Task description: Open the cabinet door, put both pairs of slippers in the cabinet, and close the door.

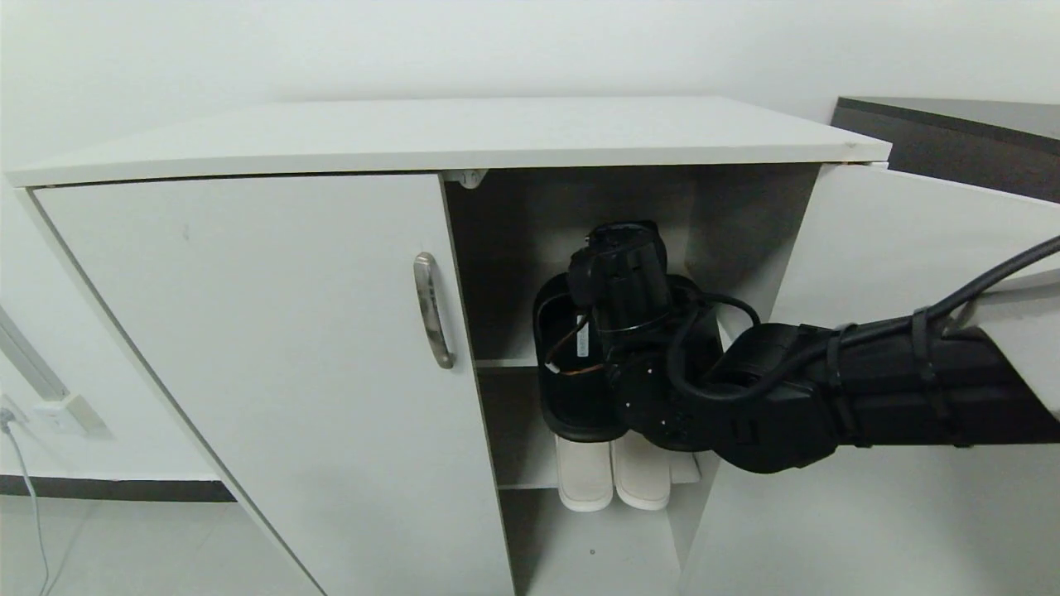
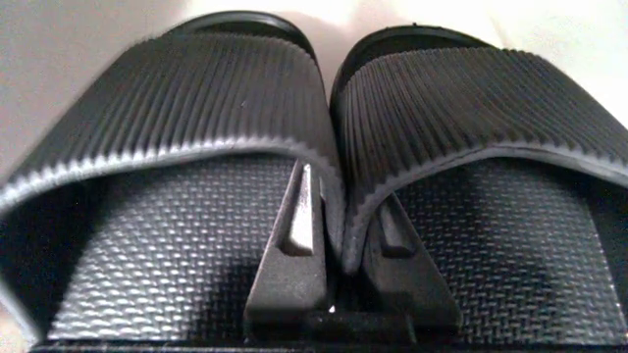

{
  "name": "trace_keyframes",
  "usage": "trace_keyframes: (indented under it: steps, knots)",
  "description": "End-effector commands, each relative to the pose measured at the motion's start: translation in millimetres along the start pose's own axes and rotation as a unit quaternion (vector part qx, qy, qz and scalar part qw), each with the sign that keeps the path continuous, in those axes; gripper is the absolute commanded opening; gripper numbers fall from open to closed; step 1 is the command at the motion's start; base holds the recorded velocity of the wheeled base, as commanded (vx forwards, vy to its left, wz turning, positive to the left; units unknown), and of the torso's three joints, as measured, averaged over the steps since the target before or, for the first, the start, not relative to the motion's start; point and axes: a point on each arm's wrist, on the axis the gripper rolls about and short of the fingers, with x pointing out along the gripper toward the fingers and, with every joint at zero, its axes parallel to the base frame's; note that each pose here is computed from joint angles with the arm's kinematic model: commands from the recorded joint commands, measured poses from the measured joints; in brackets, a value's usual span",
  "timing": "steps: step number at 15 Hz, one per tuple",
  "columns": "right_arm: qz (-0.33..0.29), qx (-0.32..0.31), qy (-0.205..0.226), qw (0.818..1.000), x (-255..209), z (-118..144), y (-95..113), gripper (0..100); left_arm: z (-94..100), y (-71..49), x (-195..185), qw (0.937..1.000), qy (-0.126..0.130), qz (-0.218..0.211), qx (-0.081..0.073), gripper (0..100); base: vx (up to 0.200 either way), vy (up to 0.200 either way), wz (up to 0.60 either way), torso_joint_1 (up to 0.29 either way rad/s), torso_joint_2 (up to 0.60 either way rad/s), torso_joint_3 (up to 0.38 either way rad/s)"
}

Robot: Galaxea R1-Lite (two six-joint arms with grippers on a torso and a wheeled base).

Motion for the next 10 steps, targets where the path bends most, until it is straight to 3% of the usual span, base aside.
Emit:
trace_keyframes:
  steps: [1,10]
  knots:
    - [0.000,0.000,-0.002,1.000,5.9,-0.7,4.0,0,0.1,0.0,0.0,1.0000,0.000,0.000,0.000,0,0.000,0.000,0.00,0.000,0.00,0.000]
    - [-0.002,-0.002,0.002,1.000,40.3,12.0,7.1,0,0.1,0.0,0.0,1.0000,0.000,0.000,-0.001,0,0.000,0.000,0.00,0.000,0.00,0.000]
